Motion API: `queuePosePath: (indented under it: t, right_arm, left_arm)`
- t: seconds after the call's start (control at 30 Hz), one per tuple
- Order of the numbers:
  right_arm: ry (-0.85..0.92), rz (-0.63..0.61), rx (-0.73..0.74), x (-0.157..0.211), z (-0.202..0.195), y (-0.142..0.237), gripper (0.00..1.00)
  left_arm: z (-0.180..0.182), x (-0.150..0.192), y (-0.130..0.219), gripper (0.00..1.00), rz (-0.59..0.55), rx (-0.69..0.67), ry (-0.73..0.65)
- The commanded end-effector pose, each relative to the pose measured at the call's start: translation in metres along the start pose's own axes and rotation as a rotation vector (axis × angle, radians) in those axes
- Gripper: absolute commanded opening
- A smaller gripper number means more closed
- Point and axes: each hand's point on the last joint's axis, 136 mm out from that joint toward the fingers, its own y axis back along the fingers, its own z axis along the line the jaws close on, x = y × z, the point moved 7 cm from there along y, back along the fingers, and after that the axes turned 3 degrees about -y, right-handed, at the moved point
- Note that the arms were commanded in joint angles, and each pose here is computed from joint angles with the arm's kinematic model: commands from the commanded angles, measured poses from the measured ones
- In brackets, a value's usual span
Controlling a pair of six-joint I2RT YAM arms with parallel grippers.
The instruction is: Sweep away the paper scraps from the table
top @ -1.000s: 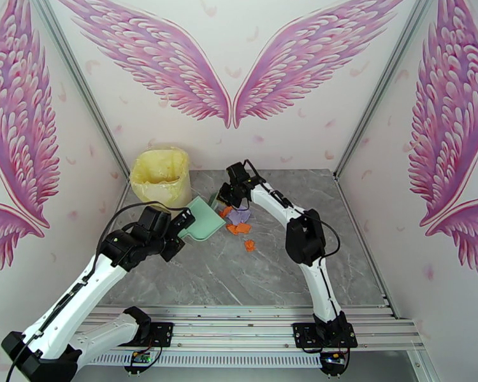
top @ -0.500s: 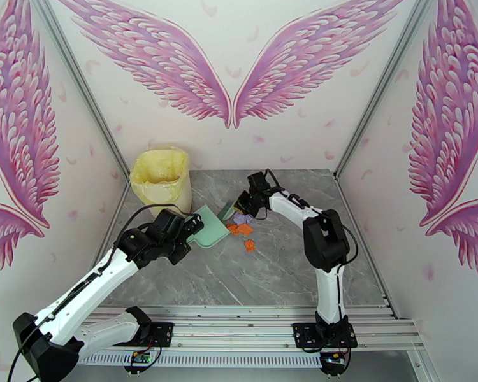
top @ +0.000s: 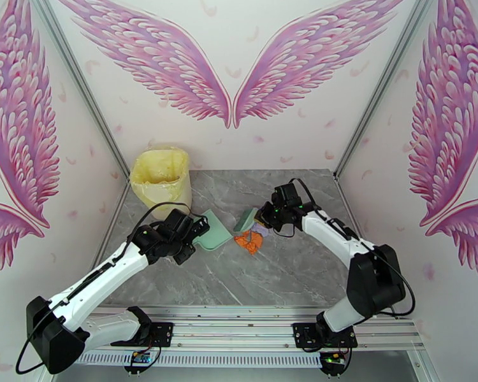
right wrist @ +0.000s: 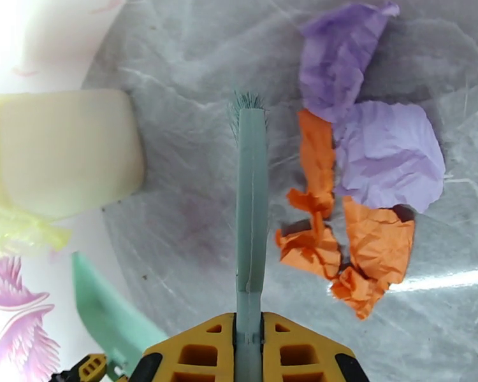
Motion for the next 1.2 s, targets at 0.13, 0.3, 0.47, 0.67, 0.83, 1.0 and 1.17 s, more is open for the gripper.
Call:
queuePosePath:
  t: [0.13, 0.3, 0.47, 0.67, 0.83, 1.0, 1.17]
  right_arm:
    - [0.087, -0.149, -0.004, -0.039, 0.032, 0.047, 0.0]
    - [-0.068, -0.21, -0.034, -0.085, 0.018, 0.011, 0.0]
    - [-0.215, -0.266, -0.068, -0.106, 0.002, -0.028, 0.0]
    - [-0.3, -0.29, -0.041, -0.105, -0.025, -0.052, 0.0]
    - [-0.296, -0.269, 0.006, -0.093, -0.046, -0.059, 0.0]
    - [-0.279, -0.227, 0.024, -0.076, -0.062, -0.059, 0.0]
    - [-0.257, -0.211, 0.025, -0.055, -0.072, -0.044, 0.0]
  left_arm:
    - [-0.008, 0.002, -0.012, 0.0, 0.021, 0.017, -0.018]
    - [-0.011, -0.002, -0.016, 0.0, -0.002, 0.015, -0.025]
    - [-0.018, 0.0, -0.02, 0.0, 0.02, 0.004, -0.05]
    - [-0.023, 0.0, -0.026, 0.0, 0.035, 0.01, -0.069]
    - [-0.029, -0.002, -0.034, 0.0, 0.055, 0.041, -0.082]
    - [-0.032, -0.003, -0.04, 0.0, 0.079, 0.051, -0.092]
    - [-0.033, -0.002, -0.046, 0.0, 0.101, 0.051, -0.096]
